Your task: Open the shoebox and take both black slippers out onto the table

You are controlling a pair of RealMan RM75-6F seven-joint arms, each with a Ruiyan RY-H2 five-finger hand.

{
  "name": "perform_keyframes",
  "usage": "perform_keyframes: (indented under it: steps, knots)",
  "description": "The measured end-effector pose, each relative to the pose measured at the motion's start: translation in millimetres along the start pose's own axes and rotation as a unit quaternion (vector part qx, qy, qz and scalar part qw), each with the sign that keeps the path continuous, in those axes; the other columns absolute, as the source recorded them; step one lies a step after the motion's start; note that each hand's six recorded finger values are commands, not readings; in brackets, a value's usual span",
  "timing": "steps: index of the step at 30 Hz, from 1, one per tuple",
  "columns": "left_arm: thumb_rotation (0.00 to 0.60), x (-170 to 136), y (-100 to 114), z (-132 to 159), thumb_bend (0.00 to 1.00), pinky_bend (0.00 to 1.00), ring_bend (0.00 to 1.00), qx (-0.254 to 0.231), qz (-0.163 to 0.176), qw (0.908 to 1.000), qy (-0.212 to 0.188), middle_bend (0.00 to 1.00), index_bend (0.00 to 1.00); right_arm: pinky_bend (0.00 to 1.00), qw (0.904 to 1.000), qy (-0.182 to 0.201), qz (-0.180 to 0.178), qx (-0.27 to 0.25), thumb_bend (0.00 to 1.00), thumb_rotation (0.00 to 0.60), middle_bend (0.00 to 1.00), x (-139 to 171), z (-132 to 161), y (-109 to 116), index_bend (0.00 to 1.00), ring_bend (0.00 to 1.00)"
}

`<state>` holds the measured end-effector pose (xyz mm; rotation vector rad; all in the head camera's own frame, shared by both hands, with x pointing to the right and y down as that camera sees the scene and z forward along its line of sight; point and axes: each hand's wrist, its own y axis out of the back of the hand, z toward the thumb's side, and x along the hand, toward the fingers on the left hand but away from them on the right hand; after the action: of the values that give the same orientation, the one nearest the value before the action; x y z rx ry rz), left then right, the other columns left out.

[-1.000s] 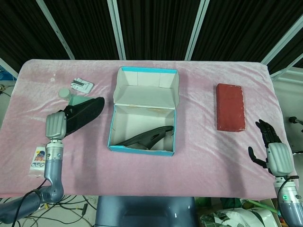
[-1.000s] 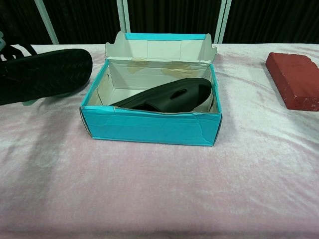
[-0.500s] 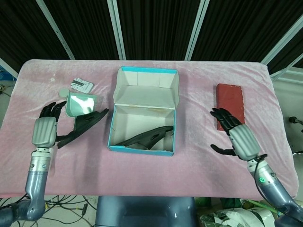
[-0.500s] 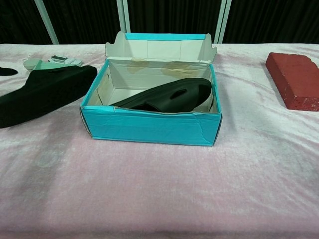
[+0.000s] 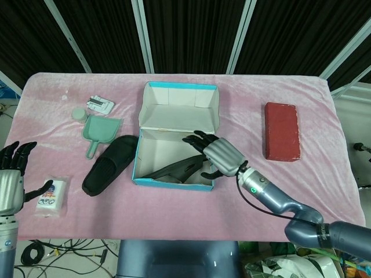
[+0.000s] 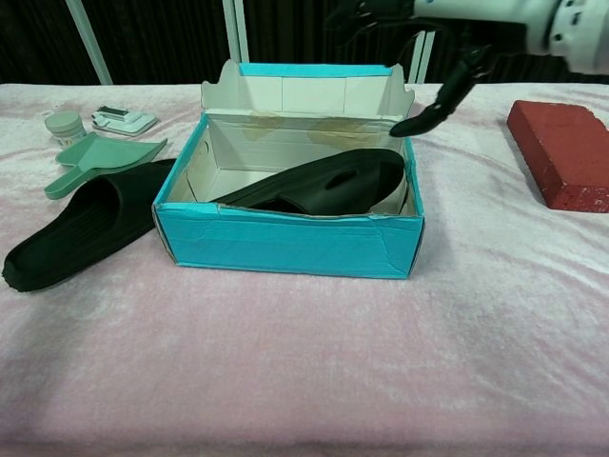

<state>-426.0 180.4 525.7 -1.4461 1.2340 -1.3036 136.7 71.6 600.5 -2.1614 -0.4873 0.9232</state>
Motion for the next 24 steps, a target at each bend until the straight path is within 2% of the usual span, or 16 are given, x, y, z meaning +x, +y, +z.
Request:
perform_keyframes:
  steps: [6, 10, 24]
  knots:
    - [0.600, -9, 0, -7, 0.00, 0.12, 0.06, -0.009, -0.008, 0.9999, 0.006, 0.18, 0.15, 0.21, 0.9990, 0.002, 0.039, 0.019, 0.14, 0.600, 0.13, -35, 12, -23, 0.13, 0.01]
    - [0.600, -9, -4, -12, 0.00, 0.12, 0.06, -0.013, -0.014, 0.9997, 0.013, 0.18, 0.15, 0.21, 0.9983, -0.003, 0.050, 0.030, 0.16, 0.600, 0.16, -49, 14, -33, 0.16, 0.02]
    - [0.600, -13, -18, -24, 0.00, 0.13, 0.06, -0.027, -0.031, 0.9986, 0.035, 0.17, 0.13, 0.21, 0.9916, -0.028, 0.104, 0.071, 0.16, 0.600, 0.17, -55, 0, -73, 0.18, 0.02]
